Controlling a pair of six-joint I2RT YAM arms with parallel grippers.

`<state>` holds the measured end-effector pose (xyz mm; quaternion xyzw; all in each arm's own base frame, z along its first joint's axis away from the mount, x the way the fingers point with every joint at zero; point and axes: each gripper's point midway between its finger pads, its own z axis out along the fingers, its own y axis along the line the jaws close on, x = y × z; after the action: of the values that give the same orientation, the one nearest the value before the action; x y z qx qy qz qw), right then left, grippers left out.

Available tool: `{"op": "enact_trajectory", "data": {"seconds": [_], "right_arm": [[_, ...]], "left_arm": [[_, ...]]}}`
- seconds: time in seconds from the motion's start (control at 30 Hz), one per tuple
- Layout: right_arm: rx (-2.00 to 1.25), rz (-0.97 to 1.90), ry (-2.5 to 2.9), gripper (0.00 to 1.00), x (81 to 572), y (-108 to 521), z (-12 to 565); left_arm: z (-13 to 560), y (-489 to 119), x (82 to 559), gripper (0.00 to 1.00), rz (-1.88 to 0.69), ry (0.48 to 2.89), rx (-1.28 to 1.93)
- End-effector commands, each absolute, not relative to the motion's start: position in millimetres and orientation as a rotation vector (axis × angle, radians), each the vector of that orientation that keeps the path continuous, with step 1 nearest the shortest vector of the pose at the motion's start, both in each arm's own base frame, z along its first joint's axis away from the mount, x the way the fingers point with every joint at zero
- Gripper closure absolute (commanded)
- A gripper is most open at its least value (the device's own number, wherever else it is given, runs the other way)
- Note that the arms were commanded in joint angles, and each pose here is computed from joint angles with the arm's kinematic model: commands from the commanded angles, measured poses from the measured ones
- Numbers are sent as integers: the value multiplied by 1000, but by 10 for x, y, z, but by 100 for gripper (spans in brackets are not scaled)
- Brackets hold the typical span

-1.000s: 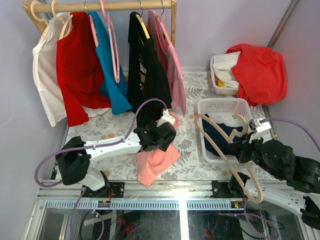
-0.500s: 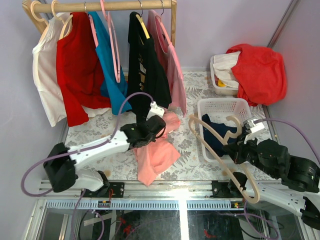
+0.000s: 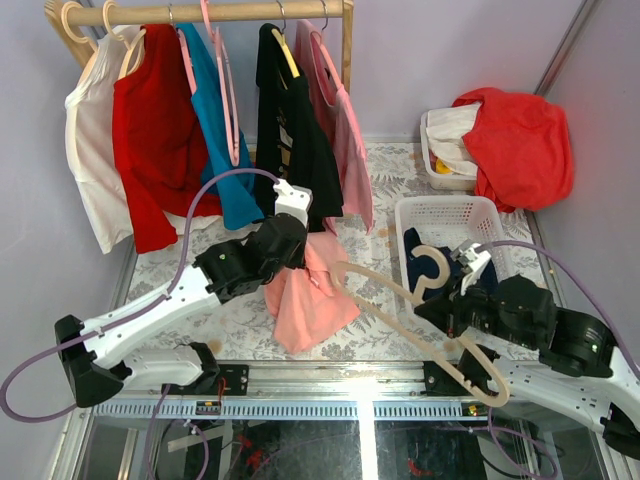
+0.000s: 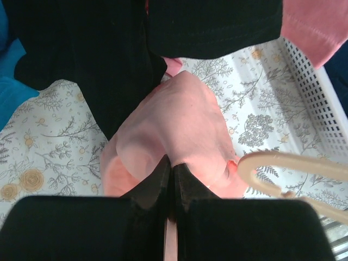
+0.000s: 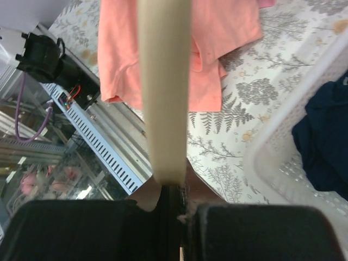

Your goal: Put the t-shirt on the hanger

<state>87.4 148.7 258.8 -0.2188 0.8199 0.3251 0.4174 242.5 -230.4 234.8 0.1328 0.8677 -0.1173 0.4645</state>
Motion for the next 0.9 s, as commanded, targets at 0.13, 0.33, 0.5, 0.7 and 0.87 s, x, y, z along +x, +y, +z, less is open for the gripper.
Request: {"op": "enact_trajectory", "data": {"seconds": [0.13, 0.33, 0.5, 0.7, 0.87], "right_arm": [[-596, 996, 2038, 100, 803, 1873, 2520], [-521, 902, 2094, 100, 911, 1786, 2413], [-465, 855, 2075, 100, 924, 1584, 2619], [-394, 785, 2035, 100, 975, 1336, 2856], [-355, 751, 2016, 100, 986, 1188, 2902]], "left_arm": [[2348, -2304, 2423, 100, -281, 2140, 351], [2060, -2100, 2366, 92, -163, 2219, 321], [1457, -1777, 2160, 62, -59, 2342, 193], [1719, -1776, 2085, 41, -237, 2263, 69], [2326, -1976, 2086, 39, -326, 2150, 109]]}}
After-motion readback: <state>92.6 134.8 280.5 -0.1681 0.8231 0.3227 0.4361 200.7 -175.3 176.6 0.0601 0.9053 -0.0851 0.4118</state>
